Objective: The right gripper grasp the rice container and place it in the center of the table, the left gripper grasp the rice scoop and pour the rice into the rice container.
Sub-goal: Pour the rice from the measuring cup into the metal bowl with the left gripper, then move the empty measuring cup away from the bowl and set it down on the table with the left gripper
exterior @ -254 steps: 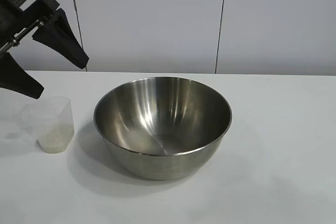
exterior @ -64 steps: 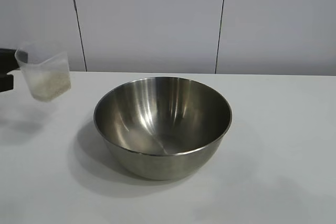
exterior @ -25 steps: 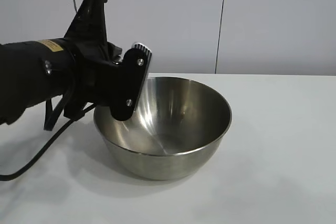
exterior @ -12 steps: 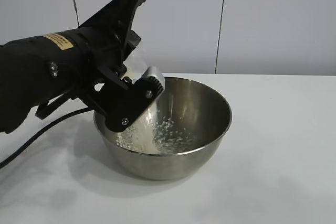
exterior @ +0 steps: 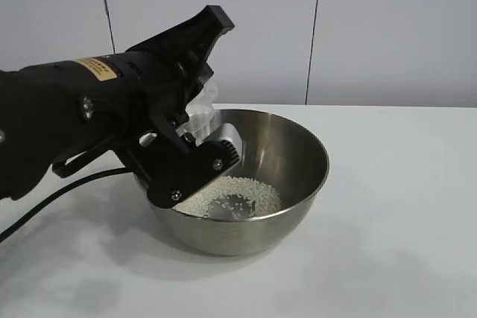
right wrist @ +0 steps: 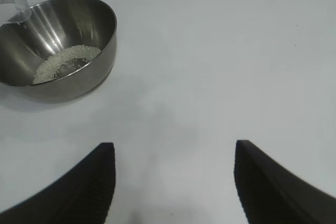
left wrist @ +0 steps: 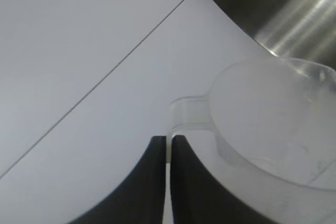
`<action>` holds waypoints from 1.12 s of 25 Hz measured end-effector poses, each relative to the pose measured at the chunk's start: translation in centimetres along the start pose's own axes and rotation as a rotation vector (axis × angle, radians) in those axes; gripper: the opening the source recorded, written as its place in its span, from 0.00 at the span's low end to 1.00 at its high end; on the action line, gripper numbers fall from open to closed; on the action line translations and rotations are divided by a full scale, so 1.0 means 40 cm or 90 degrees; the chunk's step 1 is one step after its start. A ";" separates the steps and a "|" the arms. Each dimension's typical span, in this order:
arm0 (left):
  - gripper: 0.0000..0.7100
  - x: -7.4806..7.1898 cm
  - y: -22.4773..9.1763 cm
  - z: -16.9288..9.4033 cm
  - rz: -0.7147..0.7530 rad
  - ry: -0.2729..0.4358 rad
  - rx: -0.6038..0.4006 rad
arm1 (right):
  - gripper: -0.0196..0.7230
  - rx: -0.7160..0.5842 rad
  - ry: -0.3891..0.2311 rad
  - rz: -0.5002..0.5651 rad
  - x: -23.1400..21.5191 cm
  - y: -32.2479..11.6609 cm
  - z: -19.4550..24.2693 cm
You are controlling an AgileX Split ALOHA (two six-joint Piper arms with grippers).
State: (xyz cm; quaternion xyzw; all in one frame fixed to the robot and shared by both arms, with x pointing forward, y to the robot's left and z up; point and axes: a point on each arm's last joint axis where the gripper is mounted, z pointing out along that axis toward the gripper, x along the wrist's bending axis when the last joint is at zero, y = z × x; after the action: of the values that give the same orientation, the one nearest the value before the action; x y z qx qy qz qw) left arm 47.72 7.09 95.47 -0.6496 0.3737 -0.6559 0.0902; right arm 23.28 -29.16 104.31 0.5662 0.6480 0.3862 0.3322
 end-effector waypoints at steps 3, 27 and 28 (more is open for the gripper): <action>0.01 0.025 -0.039 0.012 -0.230 0.031 0.099 | 0.63 0.000 0.000 0.000 0.000 0.000 0.000; 0.01 -0.132 -0.223 -0.075 -1.371 0.135 0.272 | 0.63 -0.001 0.001 0.000 0.000 0.000 0.000; 0.01 -0.152 -0.223 -0.083 -1.376 0.118 0.245 | 0.63 -0.001 0.001 0.000 0.000 0.000 0.000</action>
State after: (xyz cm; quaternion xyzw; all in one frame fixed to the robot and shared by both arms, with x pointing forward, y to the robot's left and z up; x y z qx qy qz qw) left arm 48.81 18.28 96.53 -0.5574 -0.4951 -0.4823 -0.4600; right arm 23.28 -29.15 104.32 0.5660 0.6478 0.3871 0.3320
